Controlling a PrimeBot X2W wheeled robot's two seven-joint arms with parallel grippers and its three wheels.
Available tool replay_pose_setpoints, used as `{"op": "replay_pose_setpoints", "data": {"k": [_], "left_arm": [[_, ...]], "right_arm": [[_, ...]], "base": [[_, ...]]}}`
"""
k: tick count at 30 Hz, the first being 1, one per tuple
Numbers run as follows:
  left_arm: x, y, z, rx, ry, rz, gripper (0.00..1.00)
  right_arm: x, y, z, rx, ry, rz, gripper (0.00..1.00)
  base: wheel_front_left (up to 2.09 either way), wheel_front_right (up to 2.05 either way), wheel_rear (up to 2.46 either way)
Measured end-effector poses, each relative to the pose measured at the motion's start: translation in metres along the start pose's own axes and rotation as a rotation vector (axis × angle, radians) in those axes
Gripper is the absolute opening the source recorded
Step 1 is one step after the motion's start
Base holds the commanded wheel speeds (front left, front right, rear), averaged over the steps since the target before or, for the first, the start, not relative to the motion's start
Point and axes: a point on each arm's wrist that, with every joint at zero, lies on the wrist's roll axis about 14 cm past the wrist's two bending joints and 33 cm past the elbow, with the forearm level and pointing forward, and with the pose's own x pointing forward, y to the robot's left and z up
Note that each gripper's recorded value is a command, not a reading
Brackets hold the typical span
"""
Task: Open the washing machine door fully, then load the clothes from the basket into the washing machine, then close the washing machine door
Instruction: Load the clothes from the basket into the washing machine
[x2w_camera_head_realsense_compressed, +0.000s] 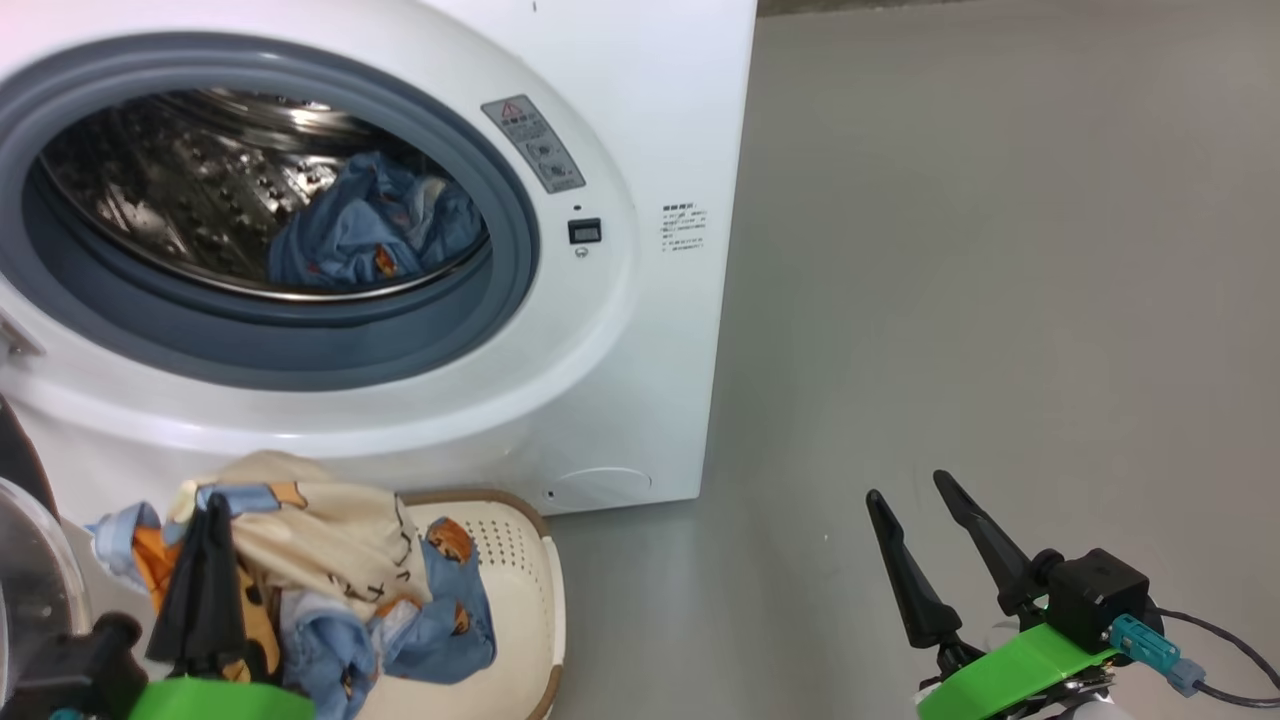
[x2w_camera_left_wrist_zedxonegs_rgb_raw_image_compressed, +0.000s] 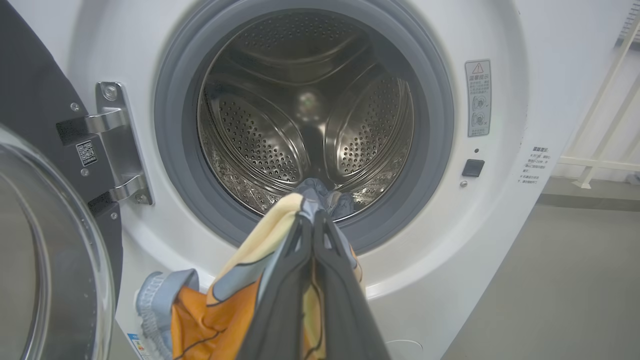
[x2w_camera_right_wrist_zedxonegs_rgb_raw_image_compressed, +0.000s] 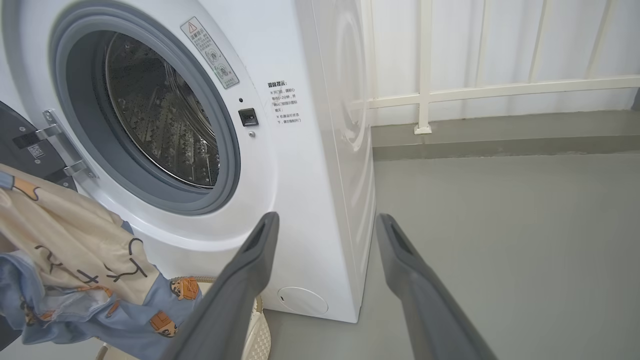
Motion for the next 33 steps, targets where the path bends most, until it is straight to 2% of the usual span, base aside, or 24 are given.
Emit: {"op": "replay_pose_setpoints", "data": {"k": [15, 27, 33], "left_arm": [[-0.032, 0.002, 0.007, 0.003, -0.003, 0.016, 0.0], [-0.028, 0.001, -0.011, -0.005, 0.048, 0.012, 0.0], [-0.006, -0.002, -0.014, -0.015, 0.042, 0.006, 0.0]], "right_arm": [[-0.023, -0.002, 0.02, -0.018, -0.053, -0.018, 1.0], [-0.023, -0.006, 0.009, -0.014, -0.02, -0.029, 1.0], [-0.019, -0.01, -0.002, -0.008, 0.013, -0.036, 1.0]], "base": [[0.0, 0.0, 0.0], [0.0, 0.0, 0.0], [0.0, 0.0, 0.0]]}}
